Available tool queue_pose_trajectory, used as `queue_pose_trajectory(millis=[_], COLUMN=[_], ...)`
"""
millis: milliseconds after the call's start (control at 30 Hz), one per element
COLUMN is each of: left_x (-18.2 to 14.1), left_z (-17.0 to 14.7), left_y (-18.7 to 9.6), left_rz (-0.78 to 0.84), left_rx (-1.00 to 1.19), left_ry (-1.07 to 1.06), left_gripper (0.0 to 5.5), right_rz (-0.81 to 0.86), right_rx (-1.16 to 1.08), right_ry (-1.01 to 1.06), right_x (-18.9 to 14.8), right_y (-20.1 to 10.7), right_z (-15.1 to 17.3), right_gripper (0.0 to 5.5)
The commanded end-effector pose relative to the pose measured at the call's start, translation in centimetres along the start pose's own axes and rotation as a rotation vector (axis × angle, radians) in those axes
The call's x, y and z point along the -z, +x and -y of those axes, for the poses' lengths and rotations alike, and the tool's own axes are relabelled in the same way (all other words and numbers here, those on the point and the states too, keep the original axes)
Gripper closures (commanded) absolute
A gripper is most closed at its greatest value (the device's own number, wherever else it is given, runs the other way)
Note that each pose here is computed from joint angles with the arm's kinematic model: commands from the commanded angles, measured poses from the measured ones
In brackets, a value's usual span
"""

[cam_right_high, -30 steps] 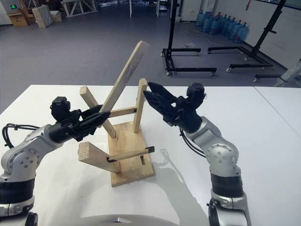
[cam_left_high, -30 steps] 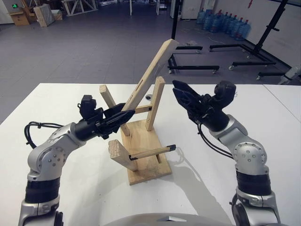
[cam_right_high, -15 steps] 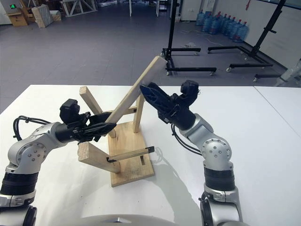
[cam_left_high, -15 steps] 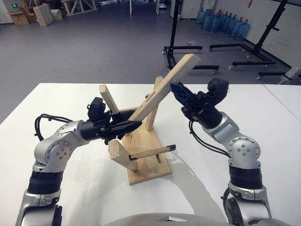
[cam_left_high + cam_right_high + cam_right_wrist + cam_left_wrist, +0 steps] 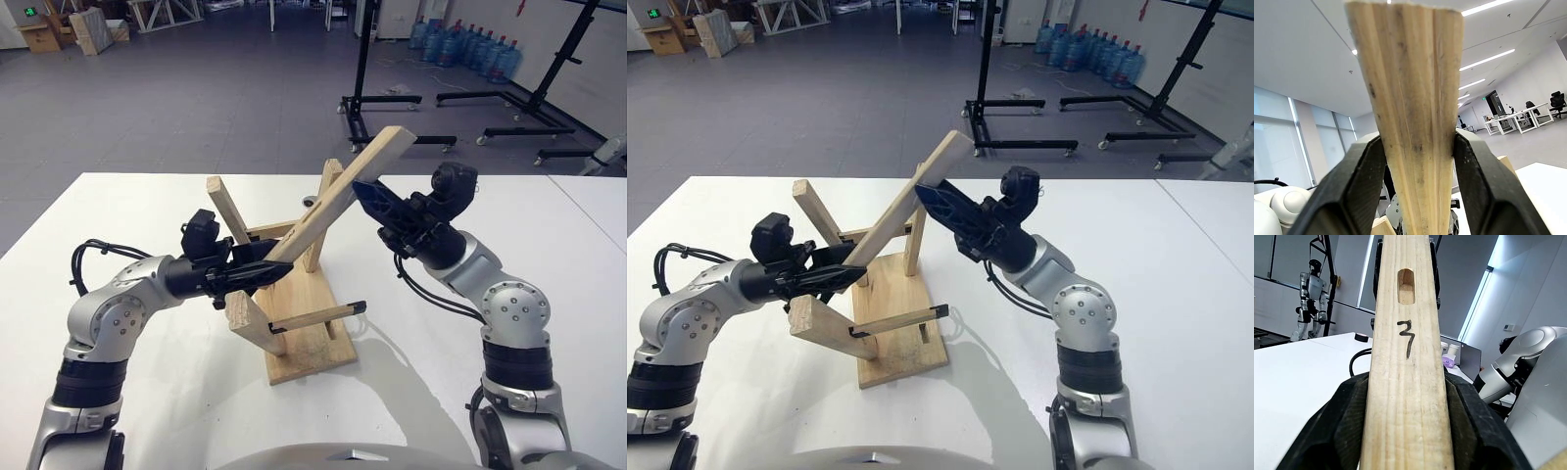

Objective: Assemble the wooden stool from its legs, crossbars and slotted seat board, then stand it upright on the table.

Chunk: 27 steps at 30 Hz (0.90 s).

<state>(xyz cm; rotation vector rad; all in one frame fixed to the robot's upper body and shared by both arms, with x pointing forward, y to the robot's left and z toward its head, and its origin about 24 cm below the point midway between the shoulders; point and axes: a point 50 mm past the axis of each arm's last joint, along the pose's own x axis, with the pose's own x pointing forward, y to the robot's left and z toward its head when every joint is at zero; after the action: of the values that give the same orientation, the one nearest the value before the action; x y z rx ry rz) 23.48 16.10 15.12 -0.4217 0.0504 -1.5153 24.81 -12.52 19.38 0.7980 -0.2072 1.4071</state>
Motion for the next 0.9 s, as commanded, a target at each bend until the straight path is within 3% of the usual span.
queue_pose_trajectory(millis=[33, 133, 167, 400, 533, 800, 900], left_x=[0.24, 0.38, 0.42, 0.39, 0.45, 0.65, 0.52], left_z=[0.2, 0.23, 0.23, 0.24, 0.22, 0.11, -0.12], left_y=[-0.24, -0.28, -0.25, -0.09, 0.07, 0.07, 0.03], left_rz=[0.0, 0.002, -0.001, -0.012, -0.02, -0.037, -0.029], left_rx=[0.029, 0.034, 0.034, 0.038, 0.04, 0.024, 0.01], left_ry=[-0.038, -0.049, -0.048, -0.044, -0.048, -0.06, -0.071], left_gripper=[3.45, 3.45, 3.46, 3.46, 3.46, 3.46, 3.46], right_rz=[-0.006, -0.01, -0.014, -0.007, -0.002, 0.002, 0.002], right_rx=[-0.042, -0.034, -0.025, 0.013, -0.004, -0.025, -0.029], right_ry=[-0.022, -0.032, -0.035, -0.038, -0.028, -0.016, -0.019], right_x=[-0.54, -0.42, -0.33, -0.11, 0.02, 0.1, 0.04], right_y=[0.47, 0.63, 0.66, 0.88, 0.96, 0.94, 0.89], right_z=[-0.56, -0.63, -0.56, -0.26, -0.44, -0.72, -0.76], right_gripper=[3.47, 3.47, 3.07, 1.94, 1.94, 3.25, 3.43])
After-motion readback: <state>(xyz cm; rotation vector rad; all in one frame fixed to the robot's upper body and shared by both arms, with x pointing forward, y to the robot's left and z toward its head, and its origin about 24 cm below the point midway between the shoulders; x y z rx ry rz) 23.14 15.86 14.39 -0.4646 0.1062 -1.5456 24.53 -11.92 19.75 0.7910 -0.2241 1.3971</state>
